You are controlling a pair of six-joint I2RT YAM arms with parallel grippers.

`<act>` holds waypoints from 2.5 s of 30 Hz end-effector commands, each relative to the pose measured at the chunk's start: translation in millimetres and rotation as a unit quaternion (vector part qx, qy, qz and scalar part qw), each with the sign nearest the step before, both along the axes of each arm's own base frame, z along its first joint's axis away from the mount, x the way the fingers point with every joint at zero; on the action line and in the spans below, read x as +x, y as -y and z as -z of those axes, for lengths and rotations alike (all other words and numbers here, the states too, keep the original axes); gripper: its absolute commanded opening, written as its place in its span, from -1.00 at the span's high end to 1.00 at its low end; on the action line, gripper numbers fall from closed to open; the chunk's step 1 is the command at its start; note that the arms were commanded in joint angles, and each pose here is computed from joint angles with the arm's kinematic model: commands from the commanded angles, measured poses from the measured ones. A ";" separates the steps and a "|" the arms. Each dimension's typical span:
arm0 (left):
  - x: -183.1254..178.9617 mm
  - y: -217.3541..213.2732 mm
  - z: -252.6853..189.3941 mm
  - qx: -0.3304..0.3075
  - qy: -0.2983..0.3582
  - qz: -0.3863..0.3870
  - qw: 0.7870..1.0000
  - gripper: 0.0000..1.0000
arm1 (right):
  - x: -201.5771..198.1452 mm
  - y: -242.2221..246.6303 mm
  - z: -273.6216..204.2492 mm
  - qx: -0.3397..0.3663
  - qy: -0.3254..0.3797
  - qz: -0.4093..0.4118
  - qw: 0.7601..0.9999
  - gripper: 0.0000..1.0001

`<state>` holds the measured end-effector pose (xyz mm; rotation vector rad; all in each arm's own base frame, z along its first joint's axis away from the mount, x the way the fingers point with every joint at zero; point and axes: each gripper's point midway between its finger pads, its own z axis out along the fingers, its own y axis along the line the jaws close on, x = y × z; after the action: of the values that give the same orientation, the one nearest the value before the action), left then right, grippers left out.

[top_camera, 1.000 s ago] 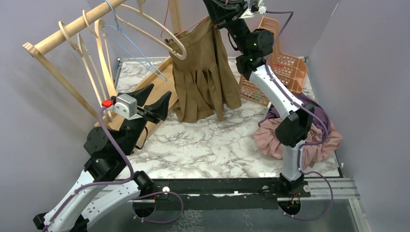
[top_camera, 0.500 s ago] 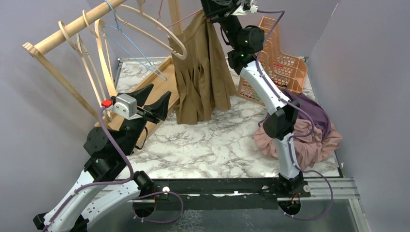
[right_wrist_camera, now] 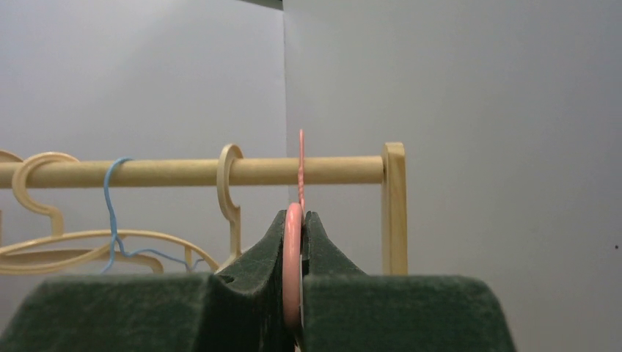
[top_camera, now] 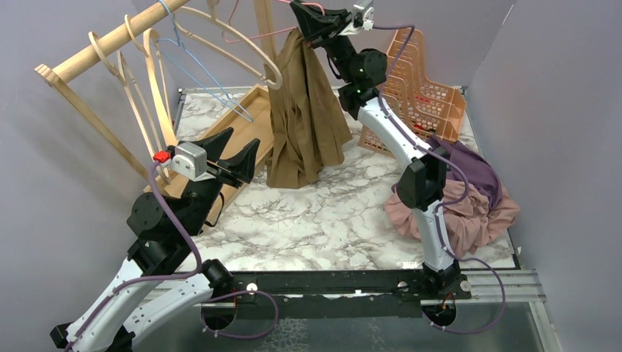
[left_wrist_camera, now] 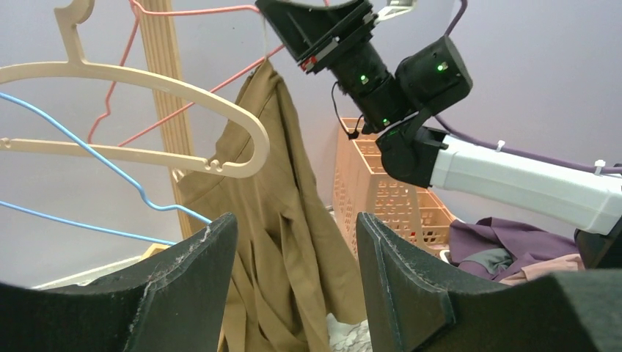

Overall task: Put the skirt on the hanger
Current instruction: Place the hanger on the clothesline.

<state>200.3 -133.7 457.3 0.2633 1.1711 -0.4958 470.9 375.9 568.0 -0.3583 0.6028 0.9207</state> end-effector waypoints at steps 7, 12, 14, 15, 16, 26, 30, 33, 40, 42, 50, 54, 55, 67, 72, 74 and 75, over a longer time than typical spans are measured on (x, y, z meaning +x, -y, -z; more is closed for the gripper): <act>-3.7 -10.4 2.7 -0.014 -0.007 -0.012 1.000 -0.26 | -17.0 -1.4 8.0 -0.013 0.034 -0.002 0.999 0.98; -4.0 -12.1 3.3 -0.013 -0.007 -0.015 1.000 -0.26 | -18.8 2.5 13.5 -0.016 0.033 0.009 0.999 0.98; -3.3 -11.5 3.8 -0.011 -0.008 -0.015 1.000 -0.26 | -21.0 6.3 9.9 -0.012 0.037 0.016 0.999 0.98; -2.5 -10.7 4.7 -0.010 -0.009 -0.015 1.000 -0.26 | -22.4 8.8 6.9 -0.009 0.041 0.021 0.999 0.98; -2.0 -9.8 5.3 -0.009 -0.010 -0.015 1.000 -0.26 | -24.3 11.1 3.4 -0.006 0.046 0.024 0.999 0.98; 0.0 -5.9 8.7 -0.007 -0.016 -0.010 1.000 -0.26 | -48.6 32.8 -57.1 0.053 0.126 0.045 0.990 0.98; -0.2 -5.9 10.9 -0.011 -0.020 -0.009 1.000 -0.26 | -52.9 38.9 -69.8 0.073 0.143 0.051 0.986 0.98; -1.2 -7.2 10.1 -0.015 -0.021 -0.009 1.000 -0.26 | -54.8 42.8 -72.8 0.081 0.147 0.055 0.984 0.98; -1.5 -7.5 11.4 -0.018 -0.026 -0.008 0.999 -0.26 | -56.3 45.8 -76.2 0.085 0.146 0.059 0.984 0.98; -1.5 -7.8 10.9 -0.018 -0.026 -0.009 0.999 -0.26 | -57.7 45.7 -73.2 0.087 0.148 0.054 0.984 0.98; 5.9 -19.3 14.5 -0.027 -0.055 -0.046 0.997 -0.26 | -57.0 45.6 -45.8 0.048 0.062 0.050 0.996 0.95; 10.4 -19.0 21.6 -0.020 -0.069 -0.055 0.996 -0.26 | -53.2 50.4 -18.5 0.016 0.001 0.066 0.998 0.80; 11.5 -17.7 24.5 -0.017 -0.073 -0.055 0.996 -0.26 | -51.5 51.1 -10.3 0.004 -0.014 0.071 0.997 0.79; 17.3 -13.1 41.0 -0.009 -0.102 -0.059 0.993 -0.26 | -51.1 41.6 59.7 -0.144 -0.144 0.066 0.977 0.55; 16.2 -14.2 45.0 -0.012 -0.110 -0.058 0.992 -0.26 | -48.7 36.5 88.1 -0.218 -0.183 0.068 0.956 0.34; 16.2 -14.9 46.2 -0.012 -0.113 -0.060 0.992 -0.26 | -44.4 33.1 94.9 -0.243 -0.193 0.070 0.948 0.31; 16.3 -15.4 46.5 -0.012 -0.114 -0.061 0.991 -0.26 | -41.1 31.8 99.0 -0.254 -0.201 0.072 0.943 0.28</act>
<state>218.6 -124.4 408.6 0.1494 1.3866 -0.4386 425.4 337.0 495.2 -0.4771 1.0954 0.7349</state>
